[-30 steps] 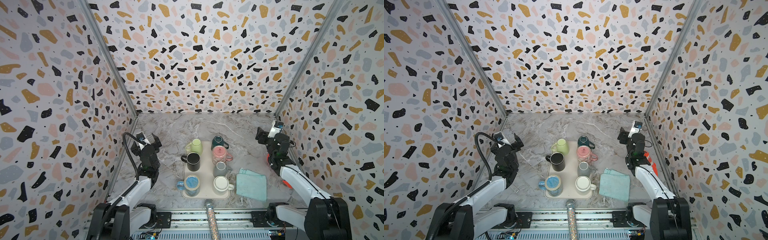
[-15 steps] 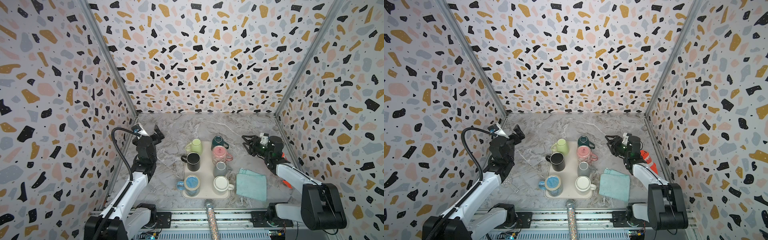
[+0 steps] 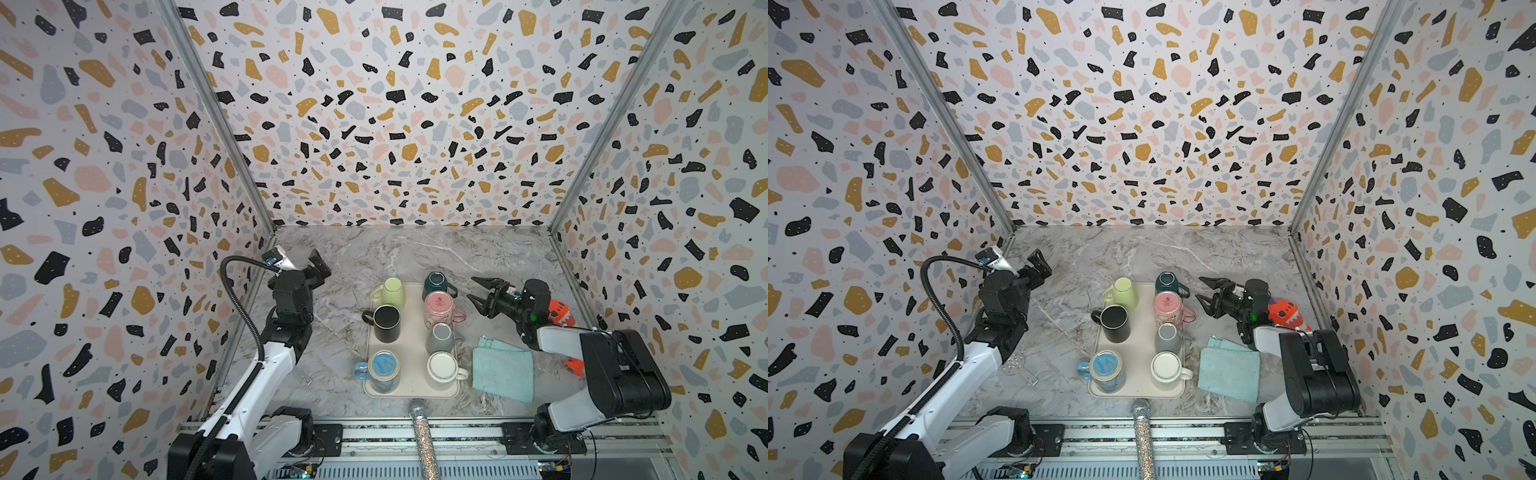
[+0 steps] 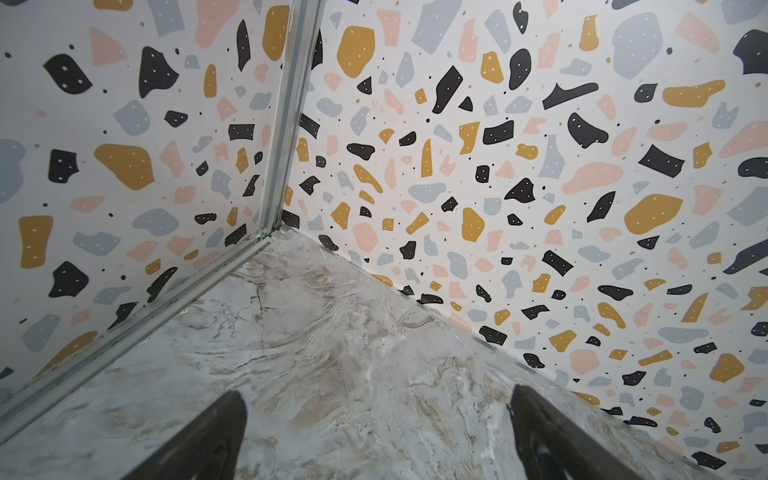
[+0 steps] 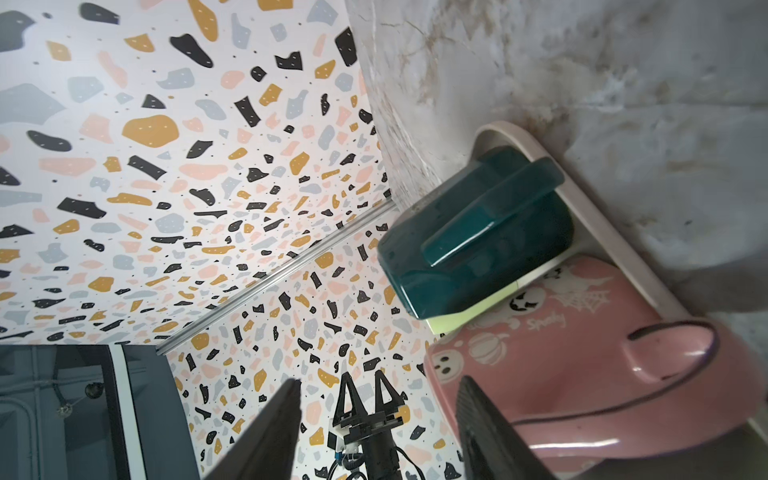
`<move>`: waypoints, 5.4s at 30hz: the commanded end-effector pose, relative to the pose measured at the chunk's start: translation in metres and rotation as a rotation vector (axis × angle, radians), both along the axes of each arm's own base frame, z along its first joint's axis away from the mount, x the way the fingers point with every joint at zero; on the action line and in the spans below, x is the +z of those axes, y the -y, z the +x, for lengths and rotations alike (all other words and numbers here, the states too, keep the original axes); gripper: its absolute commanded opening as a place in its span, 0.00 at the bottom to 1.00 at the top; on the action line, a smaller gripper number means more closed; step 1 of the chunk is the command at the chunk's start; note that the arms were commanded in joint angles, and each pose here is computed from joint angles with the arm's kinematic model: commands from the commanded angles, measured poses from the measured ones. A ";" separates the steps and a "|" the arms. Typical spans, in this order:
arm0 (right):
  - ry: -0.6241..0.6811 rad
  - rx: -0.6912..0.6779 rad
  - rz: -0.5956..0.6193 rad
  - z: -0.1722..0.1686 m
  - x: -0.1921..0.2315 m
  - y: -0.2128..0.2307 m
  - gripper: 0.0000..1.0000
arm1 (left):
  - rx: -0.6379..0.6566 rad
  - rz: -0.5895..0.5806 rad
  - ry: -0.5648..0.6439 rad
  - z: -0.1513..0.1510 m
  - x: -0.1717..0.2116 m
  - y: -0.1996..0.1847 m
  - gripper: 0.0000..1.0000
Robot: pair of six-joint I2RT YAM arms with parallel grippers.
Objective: Turn the mug right side up
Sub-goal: 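Reach the right gripper to the dark green mug lying on the tray, then close the right gripper on the dark green mug and lift it, then carry the mug toward the left gripper while the left arm reaches over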
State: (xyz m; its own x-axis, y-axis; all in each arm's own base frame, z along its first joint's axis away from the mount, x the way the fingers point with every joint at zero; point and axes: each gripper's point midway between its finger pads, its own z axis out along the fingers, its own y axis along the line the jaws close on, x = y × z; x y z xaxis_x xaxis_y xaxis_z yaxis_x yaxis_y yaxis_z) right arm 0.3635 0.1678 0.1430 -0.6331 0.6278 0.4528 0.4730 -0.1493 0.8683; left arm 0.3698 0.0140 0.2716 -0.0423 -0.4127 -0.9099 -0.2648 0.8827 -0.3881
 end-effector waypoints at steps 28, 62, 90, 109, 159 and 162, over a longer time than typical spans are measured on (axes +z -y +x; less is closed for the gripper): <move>-0.090 0.027 0.089 0.046 -0.034 -0.033 0.55 | 0.046 0.024 0.019 0.003 0.023 -0.009 1.00; -0.108 0.005 0.112 0.081 -0.055 -0.043 0.46 | 0.055 0.041 -0.014 0.004 0.017 -0.013 1.00; -0.082 -0.010 0.182 0.103 -0.059 -0.058 0.00 | 0.073 0.062 -0.028 -0.002 0.015 -0.020 1.00; 0.309 -0.005 0.154 0.139 0.036 -0.058 0.00 | 0.041 0.071 -0.036 0.001 0.025 -0.016 1.00; 1.801 0.318 -1.613 0.009 0.172 -0.154 0.00 | -1.036 0.116 0.018 0.023 0.097 0.180 0.90; 1.891 0.274 -1.780 -0.006 0.173 -0.161 0.00 | -1.121 0.150 -0.006 0.016 0.090 0.196 0.89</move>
State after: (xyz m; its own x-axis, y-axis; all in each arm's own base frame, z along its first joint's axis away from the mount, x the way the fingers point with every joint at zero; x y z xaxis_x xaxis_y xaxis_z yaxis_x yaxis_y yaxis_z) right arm 0.3548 0.3358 0.2352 0.0176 -0.4288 -0.9032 -0.7721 0.5682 -0.2847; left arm 0.3989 -0.1644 0.3502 -0.3650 -0.1003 -0.9256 0.6049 0.7302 -0.3177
